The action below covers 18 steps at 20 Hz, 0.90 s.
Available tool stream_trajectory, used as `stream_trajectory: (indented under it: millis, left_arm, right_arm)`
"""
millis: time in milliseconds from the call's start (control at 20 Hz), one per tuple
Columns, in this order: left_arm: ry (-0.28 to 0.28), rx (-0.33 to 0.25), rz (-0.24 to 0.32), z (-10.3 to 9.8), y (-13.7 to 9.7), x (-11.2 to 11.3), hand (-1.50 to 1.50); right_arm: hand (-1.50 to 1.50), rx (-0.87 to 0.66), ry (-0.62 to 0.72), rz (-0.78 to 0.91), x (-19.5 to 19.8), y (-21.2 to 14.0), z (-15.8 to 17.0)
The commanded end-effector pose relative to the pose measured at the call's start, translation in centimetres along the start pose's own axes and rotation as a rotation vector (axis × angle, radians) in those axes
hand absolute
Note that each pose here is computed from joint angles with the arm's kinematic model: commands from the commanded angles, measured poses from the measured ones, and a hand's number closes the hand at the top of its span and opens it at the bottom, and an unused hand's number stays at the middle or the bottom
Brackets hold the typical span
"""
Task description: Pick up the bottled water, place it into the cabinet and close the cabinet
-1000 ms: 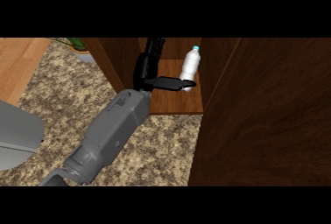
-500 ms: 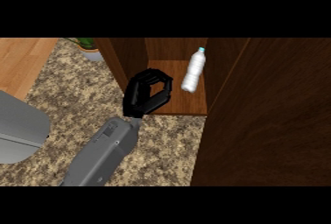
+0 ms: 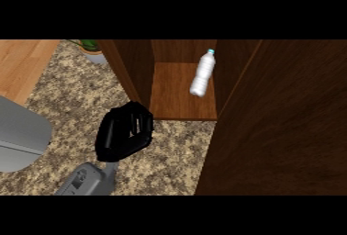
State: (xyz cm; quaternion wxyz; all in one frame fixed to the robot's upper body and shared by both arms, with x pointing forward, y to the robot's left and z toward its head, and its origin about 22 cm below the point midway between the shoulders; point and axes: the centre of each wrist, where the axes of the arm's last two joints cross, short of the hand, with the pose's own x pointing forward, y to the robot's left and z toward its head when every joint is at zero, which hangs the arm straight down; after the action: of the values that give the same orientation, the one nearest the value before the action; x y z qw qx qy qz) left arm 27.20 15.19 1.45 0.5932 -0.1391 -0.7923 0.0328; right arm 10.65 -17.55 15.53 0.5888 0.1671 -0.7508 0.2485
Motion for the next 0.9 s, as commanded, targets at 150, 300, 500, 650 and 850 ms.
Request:
stream_trajectory:
  millis: [150, 300, 500, 650, 850]
  left_arm:
    - [0.002, 0.025, 0.004, 5.1, 3.4, 2.6, 1.5]
    - [-0.024, 0.045, -0.009, 6.8, 6.2, 3.5, 1.5]
    - [-0.034, 0.059, -0.008, 7.9, 7.0, 5.3, 1.5]
    - [-0.043, 0.089, -0.004, 9.2, 6.5, 4.4, 1.5]
    - [-0.04, 0.099, -0.01, 8.8, 8.9, 5.8, 1.5]
  right_arm:
    - [1.5, 0.087, -0.05, -0.04, 3.0, 2.3, -1.0]
    - [1.5, 0.12, -0.025, -0.076, 1.7, 4.2, -2.3]
    - [1.5, 0.187, -0.057, -0.082, 2.5, 5.6, -4.0]
    - [1.5, 0.217, -0.071, -0.061, 3.0, 7.5, -5.7]
    - [1.5, 0.192, -0.169, 0.064, 2.6, 9.2, -7.8]
